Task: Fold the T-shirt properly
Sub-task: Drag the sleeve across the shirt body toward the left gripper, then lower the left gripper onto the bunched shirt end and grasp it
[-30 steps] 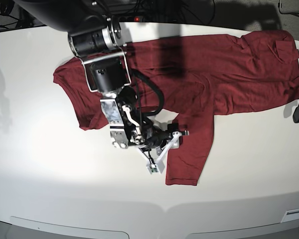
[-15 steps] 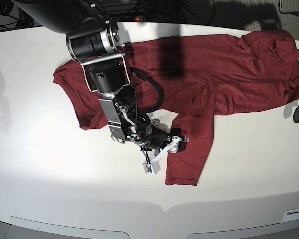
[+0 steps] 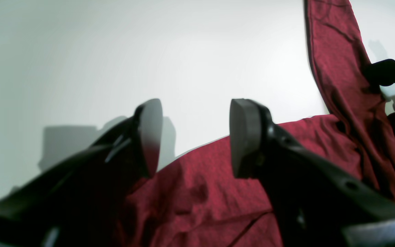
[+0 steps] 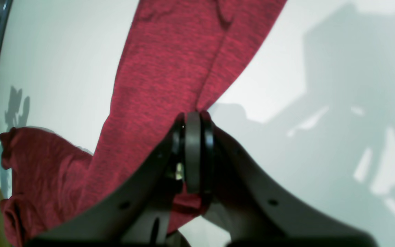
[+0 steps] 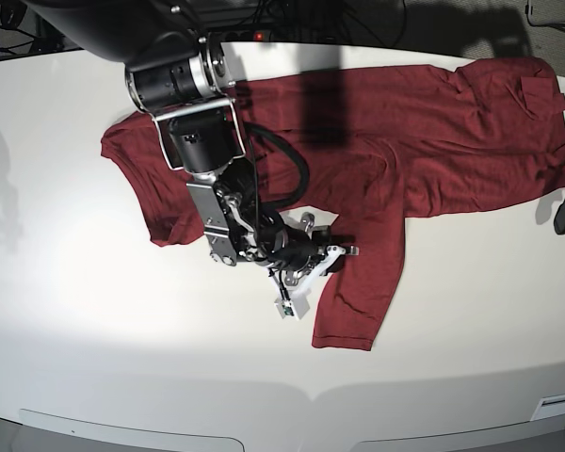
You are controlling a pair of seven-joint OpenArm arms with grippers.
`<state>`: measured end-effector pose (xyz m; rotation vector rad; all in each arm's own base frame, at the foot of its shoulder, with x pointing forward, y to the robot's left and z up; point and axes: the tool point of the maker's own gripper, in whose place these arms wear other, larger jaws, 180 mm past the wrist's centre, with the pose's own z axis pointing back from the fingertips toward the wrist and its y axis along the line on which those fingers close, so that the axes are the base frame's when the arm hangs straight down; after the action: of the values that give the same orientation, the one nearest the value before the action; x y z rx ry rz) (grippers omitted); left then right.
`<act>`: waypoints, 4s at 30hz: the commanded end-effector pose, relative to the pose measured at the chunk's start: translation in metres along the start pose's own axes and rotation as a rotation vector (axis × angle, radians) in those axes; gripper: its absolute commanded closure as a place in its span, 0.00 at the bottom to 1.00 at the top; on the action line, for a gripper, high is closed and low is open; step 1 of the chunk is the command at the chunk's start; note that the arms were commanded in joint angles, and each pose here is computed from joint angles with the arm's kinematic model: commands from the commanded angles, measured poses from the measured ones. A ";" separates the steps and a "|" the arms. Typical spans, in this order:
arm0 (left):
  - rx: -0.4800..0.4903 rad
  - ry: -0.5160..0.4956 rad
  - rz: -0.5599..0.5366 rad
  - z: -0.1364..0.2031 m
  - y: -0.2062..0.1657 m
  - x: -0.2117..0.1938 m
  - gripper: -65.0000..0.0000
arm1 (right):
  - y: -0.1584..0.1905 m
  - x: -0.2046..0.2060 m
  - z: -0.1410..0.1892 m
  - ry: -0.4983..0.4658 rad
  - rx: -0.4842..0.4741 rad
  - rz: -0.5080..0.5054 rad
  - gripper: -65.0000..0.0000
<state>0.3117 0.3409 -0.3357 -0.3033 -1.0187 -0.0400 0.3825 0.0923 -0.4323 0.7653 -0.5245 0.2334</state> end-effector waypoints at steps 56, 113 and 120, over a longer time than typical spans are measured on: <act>0.000 -0.019 -0.039 0.004 0.003 0.017 0.53 | 0.244 -0.022 0.020 0.045 0.727 0.318 0.45; -0.094 0.051 -0.429 -0.087 -0.209 -0.056 0.53 | -0.029 0.045 0.136 0.101 0.119 0.390 0.45; -0.036 0.070 -0.475 -0.093 -0.187 -0.073 0.59 | -0.035 0.045 0.146 0.101 0.125 0.361 0.45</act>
<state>0.3084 0.1292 -0.4137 -0.0840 -0.9440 -0.4977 0.3664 -0.0360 -0.3636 0.7564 -0.4915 0.6289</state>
